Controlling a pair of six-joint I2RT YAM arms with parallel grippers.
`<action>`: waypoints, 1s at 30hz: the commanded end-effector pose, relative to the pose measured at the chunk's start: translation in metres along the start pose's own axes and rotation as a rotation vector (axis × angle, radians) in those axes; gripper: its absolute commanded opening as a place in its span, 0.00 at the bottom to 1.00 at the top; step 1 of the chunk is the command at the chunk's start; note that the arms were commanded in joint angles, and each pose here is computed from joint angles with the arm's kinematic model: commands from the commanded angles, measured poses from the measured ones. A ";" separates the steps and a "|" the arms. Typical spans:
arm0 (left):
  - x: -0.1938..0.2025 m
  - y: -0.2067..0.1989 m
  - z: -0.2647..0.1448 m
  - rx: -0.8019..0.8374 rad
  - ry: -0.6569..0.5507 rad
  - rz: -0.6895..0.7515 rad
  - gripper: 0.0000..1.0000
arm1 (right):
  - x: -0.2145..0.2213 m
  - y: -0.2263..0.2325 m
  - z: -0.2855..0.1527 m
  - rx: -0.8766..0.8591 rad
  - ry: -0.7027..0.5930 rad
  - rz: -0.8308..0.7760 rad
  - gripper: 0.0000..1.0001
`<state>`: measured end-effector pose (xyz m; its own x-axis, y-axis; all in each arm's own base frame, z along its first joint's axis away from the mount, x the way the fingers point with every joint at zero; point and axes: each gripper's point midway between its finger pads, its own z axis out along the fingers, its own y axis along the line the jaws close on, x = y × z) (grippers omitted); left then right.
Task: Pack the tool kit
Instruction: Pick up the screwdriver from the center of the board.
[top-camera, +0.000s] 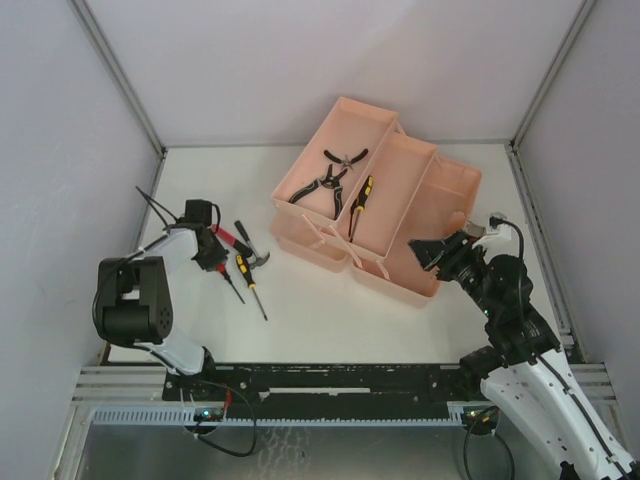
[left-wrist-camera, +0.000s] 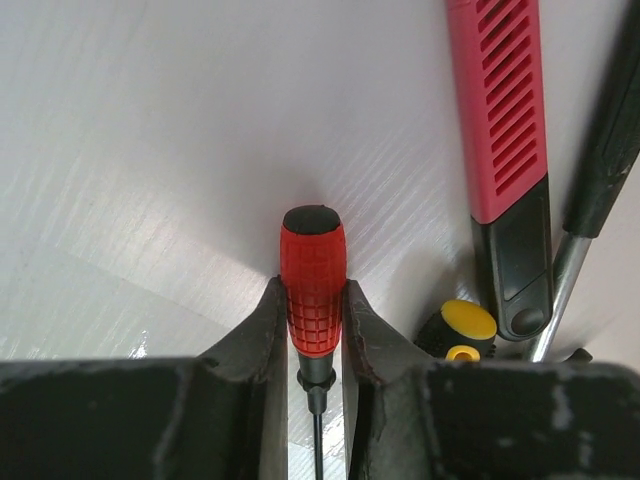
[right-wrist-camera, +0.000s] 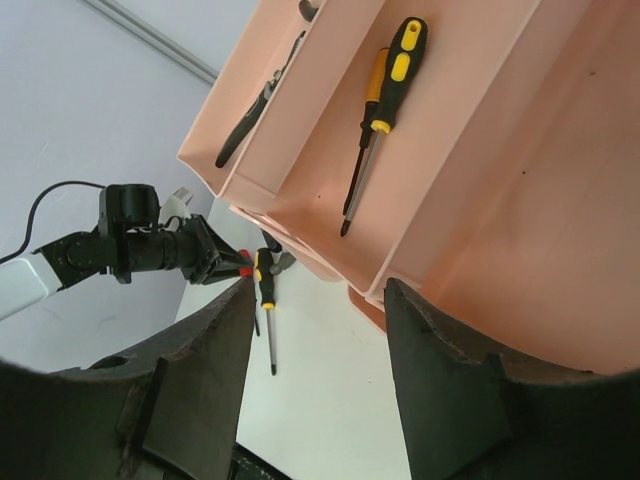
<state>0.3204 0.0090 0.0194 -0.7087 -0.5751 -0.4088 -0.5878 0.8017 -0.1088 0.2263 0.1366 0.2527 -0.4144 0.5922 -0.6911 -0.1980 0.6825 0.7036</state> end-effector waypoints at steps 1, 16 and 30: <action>-0.002 0.009 -0.004 -0.014 -0.033 0.015 0.15 | -0.010 0.001 -0.004 0.005 -0.043 0.007 0.54; 0.007 0.008 0.002 -0.013 0.025 0.051 0.34 | -0.012 -0.002 -0.006 0.017 -0.049 0.011 0.55; -0.002 0.005 -0.032 0.079 -0.106 -0.041 0.00 | -0.009 0.018 -0.008 -0.089 -0.022 -0.034 0.58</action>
<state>0.3045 0.0076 0.0223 -0.7126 -0.5602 -0.4224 -0.5673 0.8143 -0.1228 0.2229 0.1305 0.2532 -0.4032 0.5988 -0.6920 -0.1889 0.6854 0.7032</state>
